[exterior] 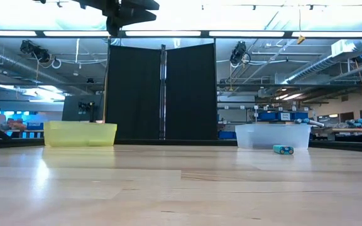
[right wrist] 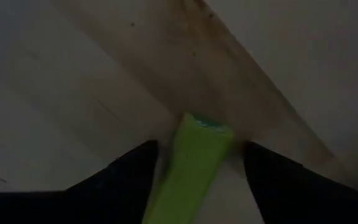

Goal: Sort blocks
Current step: Put the light green block into the yellow transparent bin

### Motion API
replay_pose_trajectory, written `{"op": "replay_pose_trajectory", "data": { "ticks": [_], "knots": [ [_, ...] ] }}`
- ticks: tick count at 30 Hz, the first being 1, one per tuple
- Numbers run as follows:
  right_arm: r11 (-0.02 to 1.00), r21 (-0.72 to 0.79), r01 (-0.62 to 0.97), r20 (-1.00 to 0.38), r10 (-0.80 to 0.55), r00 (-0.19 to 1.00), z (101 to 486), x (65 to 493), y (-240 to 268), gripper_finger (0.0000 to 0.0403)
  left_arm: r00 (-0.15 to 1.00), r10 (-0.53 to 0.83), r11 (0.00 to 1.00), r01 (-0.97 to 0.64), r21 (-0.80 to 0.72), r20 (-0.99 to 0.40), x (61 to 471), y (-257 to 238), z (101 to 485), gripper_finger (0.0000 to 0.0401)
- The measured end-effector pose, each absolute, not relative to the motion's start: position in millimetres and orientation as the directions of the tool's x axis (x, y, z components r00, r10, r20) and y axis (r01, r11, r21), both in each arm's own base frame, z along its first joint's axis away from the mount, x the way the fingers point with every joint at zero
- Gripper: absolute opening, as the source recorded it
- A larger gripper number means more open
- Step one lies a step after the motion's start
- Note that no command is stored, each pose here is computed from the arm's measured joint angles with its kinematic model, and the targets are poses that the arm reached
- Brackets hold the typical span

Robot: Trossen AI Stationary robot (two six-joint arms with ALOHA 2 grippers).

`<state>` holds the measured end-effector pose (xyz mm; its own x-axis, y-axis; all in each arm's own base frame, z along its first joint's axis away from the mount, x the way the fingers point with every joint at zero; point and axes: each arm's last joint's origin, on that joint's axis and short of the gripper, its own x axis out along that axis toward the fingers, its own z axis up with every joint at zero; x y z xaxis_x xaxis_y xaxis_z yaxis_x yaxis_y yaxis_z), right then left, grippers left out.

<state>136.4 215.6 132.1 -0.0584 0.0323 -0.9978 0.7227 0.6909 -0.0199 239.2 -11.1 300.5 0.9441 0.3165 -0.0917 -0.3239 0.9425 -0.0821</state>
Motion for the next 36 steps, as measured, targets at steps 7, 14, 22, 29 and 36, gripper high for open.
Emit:
{"op": "replay_pose_trajectory", "data": {
  "ticks": [7, 14, 22, 29, 36],
  "knots": [
    [0.659, 0.001, 0.752, -0.998, 0.048, -0.04, 130, 138, 218, 0.0137, 0.944, 0.316, 0.943, -0.324, -0.082, -0.092, 239, -11, 301, 0.0164],
    [0.65, 0.01, 0.76, -1.0, 0.019, -0.003, 130, 140, 216, 0.0116, 0.944, 0.316, 0.943, -0.324, -0.081, -0.095, 239, -11, 300, 0.0164],
    [0.673, 0.016, 0.74, -1.0, -0.002, 0.023, 129, 167, 196, 0.0116, 0.947, 0.31, 0.946, -0.316, -0.071, -0.086, 238, -12, 302, 0.0164],
    [0.728, 0.029, 0.685, -0.997, -0.024, 0.068, 134, 201, 172, 0.0116, 0.948, 0.306, 0.948, -0.312, -0.069, -0.089, 231, -12, 306, 0.0164],
    [0.807, 0.059, 0.588, -0.941, -0.151, 0.302, 170, 250, 145, 0.0116, 0.96, 0.278, 0.958, -0.279, -0.062, -0.037, 214, -17, 320, 0.0164]
  ]
}}
